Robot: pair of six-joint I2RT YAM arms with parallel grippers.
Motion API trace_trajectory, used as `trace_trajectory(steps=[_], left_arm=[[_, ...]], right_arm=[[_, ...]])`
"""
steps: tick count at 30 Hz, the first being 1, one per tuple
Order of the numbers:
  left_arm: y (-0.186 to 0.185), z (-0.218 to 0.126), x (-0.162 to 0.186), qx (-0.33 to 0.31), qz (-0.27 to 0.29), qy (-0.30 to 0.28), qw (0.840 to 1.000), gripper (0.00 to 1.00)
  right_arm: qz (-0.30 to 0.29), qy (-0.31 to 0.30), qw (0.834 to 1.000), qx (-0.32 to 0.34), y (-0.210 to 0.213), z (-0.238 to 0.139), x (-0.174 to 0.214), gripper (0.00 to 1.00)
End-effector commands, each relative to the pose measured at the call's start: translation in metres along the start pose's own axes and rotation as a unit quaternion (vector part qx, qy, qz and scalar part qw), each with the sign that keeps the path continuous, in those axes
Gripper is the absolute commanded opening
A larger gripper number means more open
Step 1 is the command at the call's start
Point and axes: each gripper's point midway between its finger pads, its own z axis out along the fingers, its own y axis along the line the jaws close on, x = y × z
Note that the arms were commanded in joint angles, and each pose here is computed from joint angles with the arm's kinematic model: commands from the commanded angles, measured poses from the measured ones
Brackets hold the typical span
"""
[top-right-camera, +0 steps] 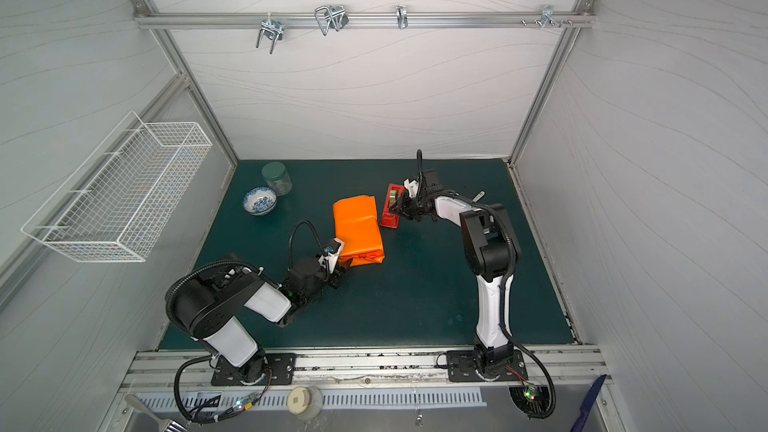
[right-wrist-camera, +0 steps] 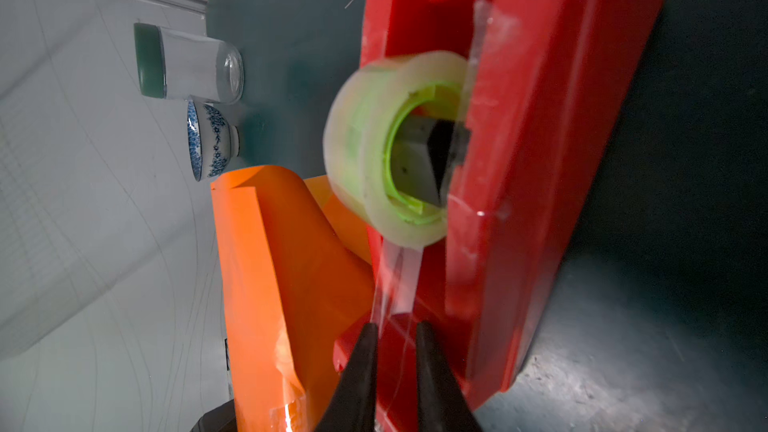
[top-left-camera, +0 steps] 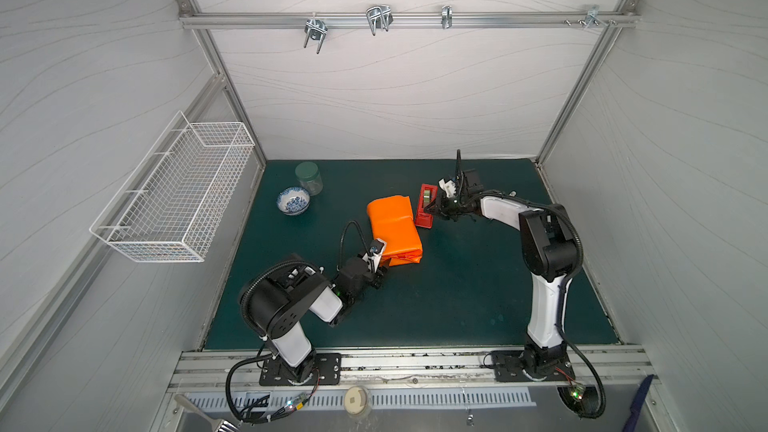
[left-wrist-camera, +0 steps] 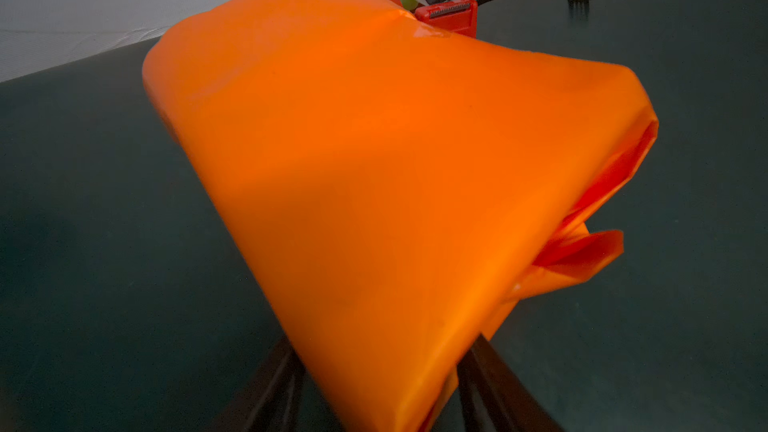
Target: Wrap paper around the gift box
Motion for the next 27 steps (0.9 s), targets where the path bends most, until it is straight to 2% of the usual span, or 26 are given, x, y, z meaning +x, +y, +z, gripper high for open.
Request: trace_trajectory(steps=[1, 11, 27], left_arm=[[0.004, 0.002, -0.018, -0.008, -0.003, -0.028, 1.0, 0.58], [0.004, 0.002, -0.017, -0.008, -0.002, -0.027, 1.0, 0.58], [0.005, 0.0, -0.018, -0.011, -0.002, -0.028, 1.0, 0.58]], right_arm=[[0.022, 0.01, 1.0, -0.012, -0.004, 0.005, 0.003, 0.14], [0.049, 0.003, 0.998, -0.047, 0.004, 0.002, -0.004, 0.0], [0.098, -0.01, 0.983, -0.154, 0.046, -0.022, -0.01, 0.0]])
